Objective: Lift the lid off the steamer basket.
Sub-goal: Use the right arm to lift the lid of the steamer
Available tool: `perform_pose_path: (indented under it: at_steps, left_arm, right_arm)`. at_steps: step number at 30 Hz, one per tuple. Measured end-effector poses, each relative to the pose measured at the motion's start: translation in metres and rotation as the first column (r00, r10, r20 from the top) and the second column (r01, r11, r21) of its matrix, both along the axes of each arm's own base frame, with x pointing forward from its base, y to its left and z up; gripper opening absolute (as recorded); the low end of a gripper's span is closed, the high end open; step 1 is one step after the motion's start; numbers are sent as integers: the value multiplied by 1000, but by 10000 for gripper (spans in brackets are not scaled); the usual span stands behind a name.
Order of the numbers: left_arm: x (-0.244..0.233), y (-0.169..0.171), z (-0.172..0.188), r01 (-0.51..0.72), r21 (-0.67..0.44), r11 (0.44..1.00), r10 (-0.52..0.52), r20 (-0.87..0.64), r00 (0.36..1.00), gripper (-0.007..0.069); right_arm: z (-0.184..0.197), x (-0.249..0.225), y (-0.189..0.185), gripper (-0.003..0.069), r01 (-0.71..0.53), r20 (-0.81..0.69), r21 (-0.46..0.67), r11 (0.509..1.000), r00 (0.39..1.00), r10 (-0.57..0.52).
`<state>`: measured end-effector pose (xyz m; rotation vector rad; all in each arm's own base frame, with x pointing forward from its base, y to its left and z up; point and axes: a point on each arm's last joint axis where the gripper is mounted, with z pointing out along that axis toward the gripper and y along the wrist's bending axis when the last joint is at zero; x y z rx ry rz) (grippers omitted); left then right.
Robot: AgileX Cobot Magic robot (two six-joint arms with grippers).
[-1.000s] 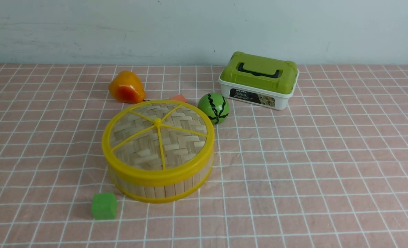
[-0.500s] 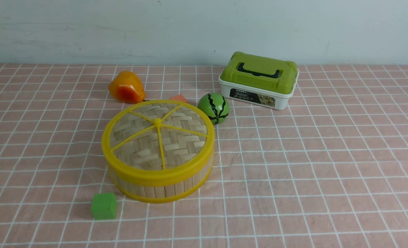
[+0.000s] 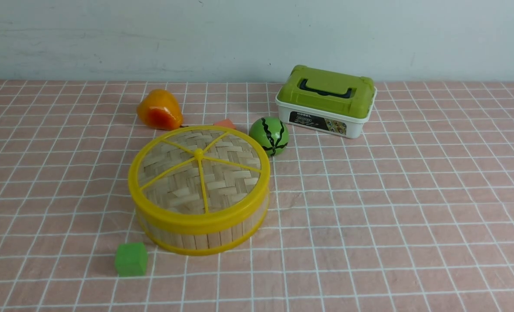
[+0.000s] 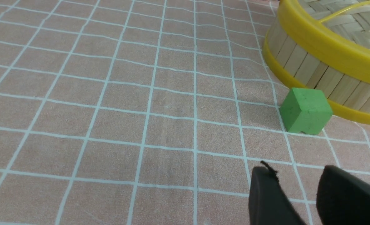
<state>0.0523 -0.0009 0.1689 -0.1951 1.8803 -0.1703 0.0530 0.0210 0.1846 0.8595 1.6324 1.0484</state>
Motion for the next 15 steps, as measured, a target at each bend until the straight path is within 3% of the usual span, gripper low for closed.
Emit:
perform_pose_path:
  at_steps: [4, 8, 12, 14, 15]
  left_arm:
    - [0, 0, 0, 0, 0, 1000, 0, 0, 1000, 239]
    - [0, 0, 0, 0, 0, 1000, 0, 0, 1000, 239]
    - [0, 0, 0, 0, 0, 1000, 0, 0, 1000, 239]
    - [0, 0, 0, 0, 0, 1000, 0, 0, 1000, 239]
    - [0, 0, 0, 0, 0, 1000, 0, 0, 1000, 239]
  right_arm:
    - [3, 1, -3, 241, 30, 38, -6, 1000, 999, -30]
    - [5, 1, -4, 241, 37, 74, -88, 995, 997, -31]
    - [32, -4, 3, 181, -60, 115, -332, 941, 988, 104]
    - [64, -5, 8, 71, -124, 93, -478, 869, 977, 191]
    - [67, -5, 8, 62, -130, 87, -485, 865, 977, 196]
